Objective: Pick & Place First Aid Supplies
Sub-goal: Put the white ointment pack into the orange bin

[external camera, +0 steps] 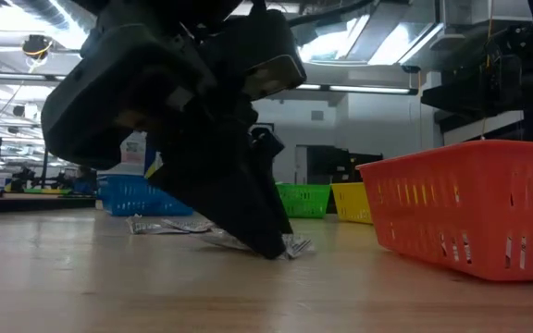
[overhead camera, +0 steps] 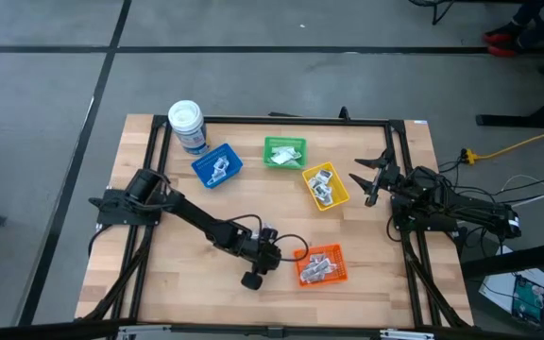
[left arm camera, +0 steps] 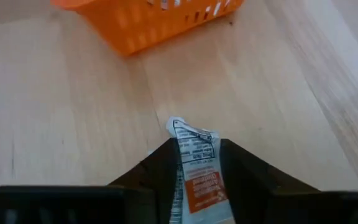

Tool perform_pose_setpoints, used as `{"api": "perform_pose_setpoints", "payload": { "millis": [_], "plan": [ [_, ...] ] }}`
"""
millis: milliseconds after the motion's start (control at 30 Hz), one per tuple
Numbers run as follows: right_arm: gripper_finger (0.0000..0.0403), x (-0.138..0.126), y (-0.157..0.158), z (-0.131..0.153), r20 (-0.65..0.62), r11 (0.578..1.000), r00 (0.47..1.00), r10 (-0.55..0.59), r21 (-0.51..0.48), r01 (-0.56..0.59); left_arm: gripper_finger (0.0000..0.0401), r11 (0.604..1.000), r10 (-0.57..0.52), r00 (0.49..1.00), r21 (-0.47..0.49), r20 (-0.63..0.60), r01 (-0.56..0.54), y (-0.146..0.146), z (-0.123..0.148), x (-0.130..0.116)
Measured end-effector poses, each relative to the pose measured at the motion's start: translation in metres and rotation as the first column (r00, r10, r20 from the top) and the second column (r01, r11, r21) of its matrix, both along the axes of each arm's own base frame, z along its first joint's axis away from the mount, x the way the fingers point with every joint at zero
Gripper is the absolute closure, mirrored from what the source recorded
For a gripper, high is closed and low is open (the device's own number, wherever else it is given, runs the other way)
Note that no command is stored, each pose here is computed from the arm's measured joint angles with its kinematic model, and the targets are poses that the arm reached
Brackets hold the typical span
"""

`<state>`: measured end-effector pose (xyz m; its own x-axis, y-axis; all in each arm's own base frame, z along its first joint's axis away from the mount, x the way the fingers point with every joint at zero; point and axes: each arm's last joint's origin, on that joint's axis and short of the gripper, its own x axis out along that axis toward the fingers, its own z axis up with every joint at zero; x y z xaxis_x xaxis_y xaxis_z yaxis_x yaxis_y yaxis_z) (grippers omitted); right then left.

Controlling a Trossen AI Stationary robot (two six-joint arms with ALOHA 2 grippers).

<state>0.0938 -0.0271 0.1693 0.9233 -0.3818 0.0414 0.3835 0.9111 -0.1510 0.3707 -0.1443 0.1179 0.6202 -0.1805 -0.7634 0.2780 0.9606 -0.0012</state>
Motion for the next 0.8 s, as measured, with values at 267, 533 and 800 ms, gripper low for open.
{"api": "perform_pose_setpoints", "payload": {
  "millis": [267,533,800],
  "plan": [
    [0.0166,0.000,0.000,0.000,0.000,1.000,1.000,0.000,0.000,0.000,0.0377,1.000,-0.021,0.999,0.018,0.033,0.020,-0.002,0.010,0.006],
    [0.0166,0.000,0.000,0.000,0.000,1.000,1.000,0.000,0.000,0.000,0.0395,0.999,0.002,0.997,0.044,0.071,-0.005,-0.003,0.018,0.012],
    [0.0166,0.000,0.000,0.000,0.000,1.000,1.000,0.000,0.000,0.000,0.0396,0.989,-0.022,0.989,0.148,0.146,0.000,-0.002,0.032,0.022]
  ]
}}
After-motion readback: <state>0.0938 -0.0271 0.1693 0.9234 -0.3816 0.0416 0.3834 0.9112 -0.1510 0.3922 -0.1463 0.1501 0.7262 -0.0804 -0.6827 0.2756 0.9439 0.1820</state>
